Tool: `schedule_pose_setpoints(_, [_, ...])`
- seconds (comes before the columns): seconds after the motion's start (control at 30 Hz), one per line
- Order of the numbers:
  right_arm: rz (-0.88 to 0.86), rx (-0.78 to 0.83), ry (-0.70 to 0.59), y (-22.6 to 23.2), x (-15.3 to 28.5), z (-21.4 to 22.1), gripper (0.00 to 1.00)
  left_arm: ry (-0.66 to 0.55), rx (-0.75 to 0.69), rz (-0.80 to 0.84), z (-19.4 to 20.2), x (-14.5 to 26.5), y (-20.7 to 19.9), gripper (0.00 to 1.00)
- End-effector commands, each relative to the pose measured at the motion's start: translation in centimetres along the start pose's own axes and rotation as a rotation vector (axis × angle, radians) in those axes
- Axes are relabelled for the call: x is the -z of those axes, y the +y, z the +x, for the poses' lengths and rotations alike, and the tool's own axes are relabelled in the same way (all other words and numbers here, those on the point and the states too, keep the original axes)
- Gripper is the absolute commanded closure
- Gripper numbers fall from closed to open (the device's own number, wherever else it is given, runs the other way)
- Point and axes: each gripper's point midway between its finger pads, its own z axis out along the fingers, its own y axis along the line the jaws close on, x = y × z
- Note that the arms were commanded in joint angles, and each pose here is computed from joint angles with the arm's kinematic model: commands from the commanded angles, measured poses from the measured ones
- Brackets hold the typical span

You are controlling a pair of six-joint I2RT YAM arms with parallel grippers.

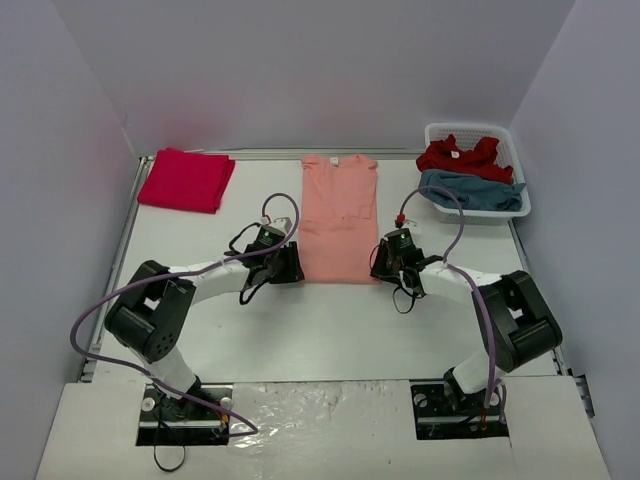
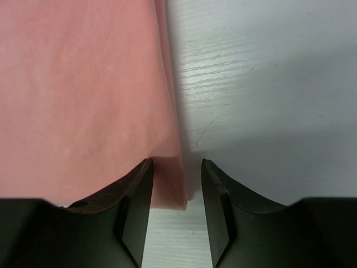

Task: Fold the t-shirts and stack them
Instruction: Fold the folded rectangular tshirt in 1/3 of the way

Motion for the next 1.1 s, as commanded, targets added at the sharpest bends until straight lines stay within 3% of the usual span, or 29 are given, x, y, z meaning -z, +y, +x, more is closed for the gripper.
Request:
schedule_pose_setpoints(0.0, [0.007,0.002,0.010,0.4,-0.2,0.3,0.64,-0.018,0.011,0.035,-0.5,-0.2,-0.9,0.64])
schedule_pose_setpoints(1.07, [0.059,0.030,0.029,0.0,0.5,1.4,0.78,-0.005,0.013,0.044,0.0,-0.5,-1.0,0.64])
